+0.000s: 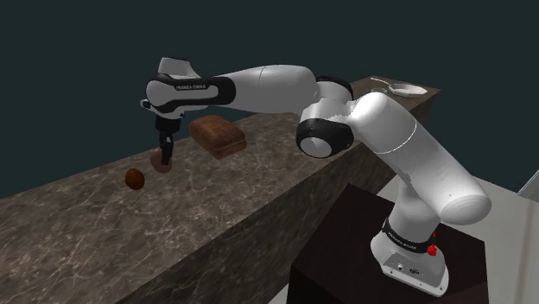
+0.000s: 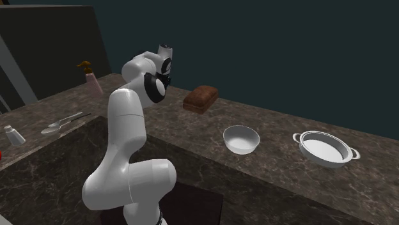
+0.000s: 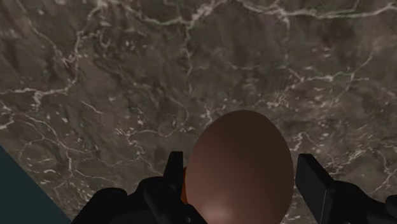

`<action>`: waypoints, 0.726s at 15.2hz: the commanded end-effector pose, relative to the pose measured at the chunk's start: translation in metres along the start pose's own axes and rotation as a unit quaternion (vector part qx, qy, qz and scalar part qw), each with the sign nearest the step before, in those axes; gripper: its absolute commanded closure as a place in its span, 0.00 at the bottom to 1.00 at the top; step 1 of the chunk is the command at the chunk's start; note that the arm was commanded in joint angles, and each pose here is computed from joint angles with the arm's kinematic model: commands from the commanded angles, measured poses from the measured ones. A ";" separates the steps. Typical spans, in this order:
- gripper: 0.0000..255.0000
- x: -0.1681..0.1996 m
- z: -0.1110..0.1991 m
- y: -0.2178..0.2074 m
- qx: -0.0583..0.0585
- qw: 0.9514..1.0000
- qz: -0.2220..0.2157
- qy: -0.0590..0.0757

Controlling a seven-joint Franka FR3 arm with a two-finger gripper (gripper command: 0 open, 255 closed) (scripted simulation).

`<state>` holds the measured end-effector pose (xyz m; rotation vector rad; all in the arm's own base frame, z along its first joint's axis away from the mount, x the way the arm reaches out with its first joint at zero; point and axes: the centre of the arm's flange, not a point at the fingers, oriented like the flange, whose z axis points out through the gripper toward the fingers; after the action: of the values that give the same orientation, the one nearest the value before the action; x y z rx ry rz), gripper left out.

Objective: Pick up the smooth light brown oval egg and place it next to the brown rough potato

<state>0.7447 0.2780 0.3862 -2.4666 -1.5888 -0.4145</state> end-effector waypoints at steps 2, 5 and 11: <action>1.00 -0.005 0.016 0.000 0.000 1.000 0.000 0.000; 1.00 -0.010 0.031 0.000 0.000 1.000 0.000 0.000; 1.00 -0.017 0.052 0.000 0.000 1.000 0.000 0.000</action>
<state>0.7453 0.2800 0.3432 -2.4622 -1.5913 -0.4421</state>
